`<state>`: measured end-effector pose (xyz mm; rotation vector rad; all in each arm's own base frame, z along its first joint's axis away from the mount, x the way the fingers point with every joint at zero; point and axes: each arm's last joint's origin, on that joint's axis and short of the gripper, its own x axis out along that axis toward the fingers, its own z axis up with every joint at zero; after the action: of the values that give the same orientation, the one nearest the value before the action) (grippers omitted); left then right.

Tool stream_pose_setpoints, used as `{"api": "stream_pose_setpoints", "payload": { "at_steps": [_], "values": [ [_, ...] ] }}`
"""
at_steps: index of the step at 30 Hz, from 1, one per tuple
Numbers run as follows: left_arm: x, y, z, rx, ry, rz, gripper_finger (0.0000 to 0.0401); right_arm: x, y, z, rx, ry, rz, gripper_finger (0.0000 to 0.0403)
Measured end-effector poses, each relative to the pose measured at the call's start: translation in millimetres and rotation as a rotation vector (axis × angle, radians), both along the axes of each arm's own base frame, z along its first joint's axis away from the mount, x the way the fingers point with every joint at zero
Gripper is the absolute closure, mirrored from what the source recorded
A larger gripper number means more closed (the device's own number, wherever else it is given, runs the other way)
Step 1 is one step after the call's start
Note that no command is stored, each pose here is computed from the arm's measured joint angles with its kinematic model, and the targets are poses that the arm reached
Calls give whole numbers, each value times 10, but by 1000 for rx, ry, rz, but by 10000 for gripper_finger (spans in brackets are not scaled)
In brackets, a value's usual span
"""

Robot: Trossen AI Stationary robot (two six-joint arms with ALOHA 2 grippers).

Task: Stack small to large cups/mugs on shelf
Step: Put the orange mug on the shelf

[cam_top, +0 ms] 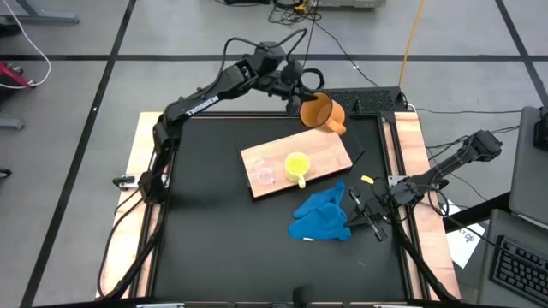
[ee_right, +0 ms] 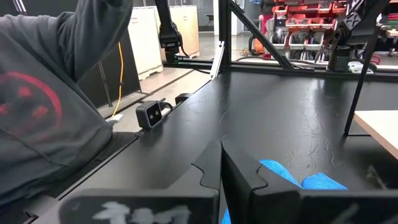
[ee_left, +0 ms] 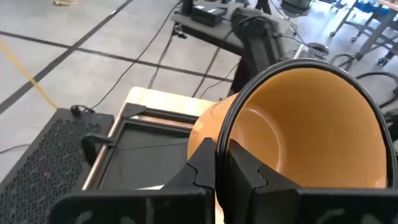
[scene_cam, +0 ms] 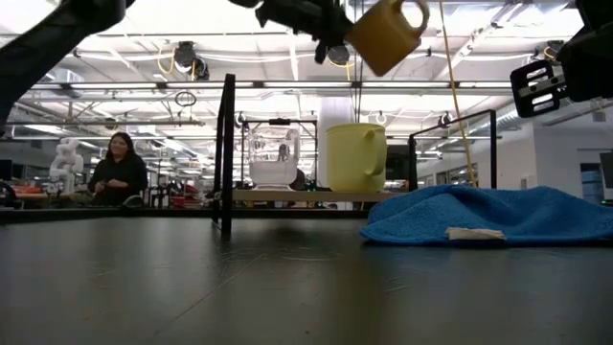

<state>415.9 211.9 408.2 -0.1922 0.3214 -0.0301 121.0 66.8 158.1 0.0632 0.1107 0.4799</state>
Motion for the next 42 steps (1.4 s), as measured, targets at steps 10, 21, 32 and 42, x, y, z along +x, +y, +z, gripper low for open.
{"api": "stream_pose_setpoints", "payload": {
  "at_steps": [10,21,32,42],
  "values": [
    [-55,353,-143,-47,-10,20,387,0,0,1,-6,-5,0,403],
    [-1,169,-271,-5,114,-19,387,0,0,1,-6,-4,-1,403],
    [163,48,-531,20,232,-11,388,2,-1,11,1,-12,-5,403],
    [140,-414,-268,97,261,-86,388,2,-1,-4,-5,2,-6,403]
  ]
}}
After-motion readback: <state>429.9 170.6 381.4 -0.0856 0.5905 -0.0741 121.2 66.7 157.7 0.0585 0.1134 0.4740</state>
